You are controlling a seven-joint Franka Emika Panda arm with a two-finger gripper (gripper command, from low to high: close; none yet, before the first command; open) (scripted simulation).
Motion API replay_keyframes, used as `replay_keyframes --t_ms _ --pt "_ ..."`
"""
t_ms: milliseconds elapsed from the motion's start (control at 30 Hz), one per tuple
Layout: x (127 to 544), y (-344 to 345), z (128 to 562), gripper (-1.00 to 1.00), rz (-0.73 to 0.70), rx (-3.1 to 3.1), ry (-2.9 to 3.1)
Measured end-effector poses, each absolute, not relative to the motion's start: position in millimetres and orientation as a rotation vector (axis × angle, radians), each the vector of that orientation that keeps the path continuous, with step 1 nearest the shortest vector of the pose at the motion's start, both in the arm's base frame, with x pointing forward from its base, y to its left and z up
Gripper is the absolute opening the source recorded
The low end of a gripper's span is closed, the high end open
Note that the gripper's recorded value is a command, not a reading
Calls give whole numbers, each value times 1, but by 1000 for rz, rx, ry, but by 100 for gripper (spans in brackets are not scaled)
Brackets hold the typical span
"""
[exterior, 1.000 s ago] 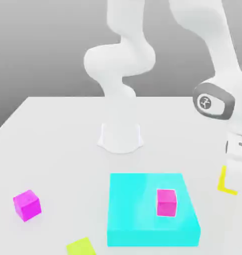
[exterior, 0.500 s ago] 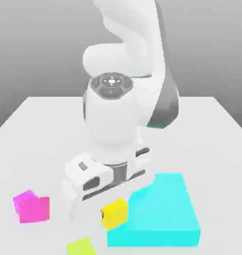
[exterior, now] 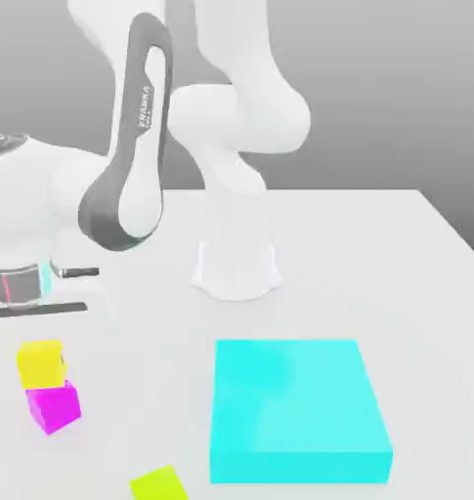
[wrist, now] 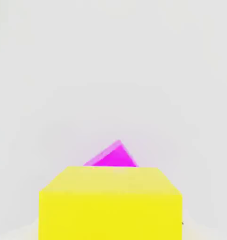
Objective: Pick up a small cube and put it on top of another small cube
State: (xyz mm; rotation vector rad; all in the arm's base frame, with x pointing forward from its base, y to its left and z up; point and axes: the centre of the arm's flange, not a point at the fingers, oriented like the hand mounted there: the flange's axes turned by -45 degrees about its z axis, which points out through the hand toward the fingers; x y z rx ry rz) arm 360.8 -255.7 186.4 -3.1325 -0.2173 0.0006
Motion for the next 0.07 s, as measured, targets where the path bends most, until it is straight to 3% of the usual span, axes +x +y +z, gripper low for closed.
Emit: replay_keyframes --t_ms 67 --pt "361 -256 186 100 1 -3133 -217"
